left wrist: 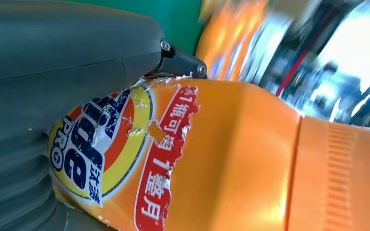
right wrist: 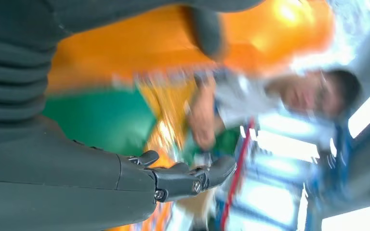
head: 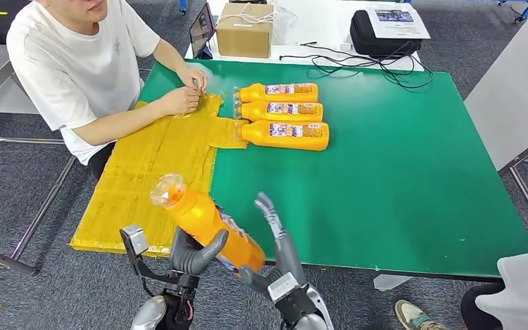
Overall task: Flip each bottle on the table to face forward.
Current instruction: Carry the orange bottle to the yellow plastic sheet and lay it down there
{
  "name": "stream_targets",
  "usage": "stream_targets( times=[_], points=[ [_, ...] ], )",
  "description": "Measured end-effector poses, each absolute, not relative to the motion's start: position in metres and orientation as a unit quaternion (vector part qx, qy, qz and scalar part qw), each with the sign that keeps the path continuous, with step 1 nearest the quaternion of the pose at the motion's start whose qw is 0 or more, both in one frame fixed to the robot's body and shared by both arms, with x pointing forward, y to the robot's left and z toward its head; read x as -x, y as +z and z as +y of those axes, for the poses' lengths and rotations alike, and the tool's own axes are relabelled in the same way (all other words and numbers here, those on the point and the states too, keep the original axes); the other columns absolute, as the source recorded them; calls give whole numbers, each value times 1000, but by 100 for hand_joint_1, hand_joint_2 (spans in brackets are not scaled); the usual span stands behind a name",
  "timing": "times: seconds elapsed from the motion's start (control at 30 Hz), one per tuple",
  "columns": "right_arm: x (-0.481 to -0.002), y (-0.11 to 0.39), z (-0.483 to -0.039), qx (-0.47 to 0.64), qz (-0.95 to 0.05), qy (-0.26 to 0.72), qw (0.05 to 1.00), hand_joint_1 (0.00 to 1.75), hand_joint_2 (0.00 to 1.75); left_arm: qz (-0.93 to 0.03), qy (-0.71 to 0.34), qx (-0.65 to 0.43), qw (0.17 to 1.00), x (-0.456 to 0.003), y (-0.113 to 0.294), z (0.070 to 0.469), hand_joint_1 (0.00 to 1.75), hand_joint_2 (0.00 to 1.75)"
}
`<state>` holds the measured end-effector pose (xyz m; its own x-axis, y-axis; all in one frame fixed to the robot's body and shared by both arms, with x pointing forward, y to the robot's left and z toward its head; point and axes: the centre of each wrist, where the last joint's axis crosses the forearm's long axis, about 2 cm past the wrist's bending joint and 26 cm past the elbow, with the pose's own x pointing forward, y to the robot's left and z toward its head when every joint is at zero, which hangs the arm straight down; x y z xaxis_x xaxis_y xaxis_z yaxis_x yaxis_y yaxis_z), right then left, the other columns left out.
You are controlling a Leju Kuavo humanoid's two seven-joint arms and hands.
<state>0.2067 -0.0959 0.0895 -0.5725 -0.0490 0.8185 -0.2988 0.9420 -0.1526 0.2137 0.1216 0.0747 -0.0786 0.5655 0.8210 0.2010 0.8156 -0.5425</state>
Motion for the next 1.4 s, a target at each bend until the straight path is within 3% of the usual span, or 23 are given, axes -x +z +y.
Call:
stream_targets(
  times=[0.2,0.57,0.73,1.0,1.17,1.3,1.33,1.4],
  points=[
    [-207,109,-103,-105,-890,85,435,0,0,-825,-3,47,563,-247,87,149,175,175],
    [-203,115,-101,-100,-893,63,434,0,0,-841,-55,-15,538,-291,101,172,175,175],
    [-203,116,-97,-114,-891,60,436,0,0,-834,-150,-120,518,-317,94,179,175,175],
    [-201,116,-94,-141,-887,66,436,0,0,-690,-420,-256,531,-351,69,207,175,175],
    [-203,118,-93,-143,-887,62,435,0,0,-590,-493,-263,583,-367,66,229,175,175],
    [-204,118,-90,-149,-885,60,437,0,0,-533,-525,-243,618,-377,69,237,115,175],
    [-204,118,-89,-150,-884,59,438,0,0,-523,-529,-239,624,-378,70,237,115,175],
    [-205,118,-88,-151,-884,58,439,0,0,-509,-533,-236,634,-382,72,239,66,175]
  ],
)
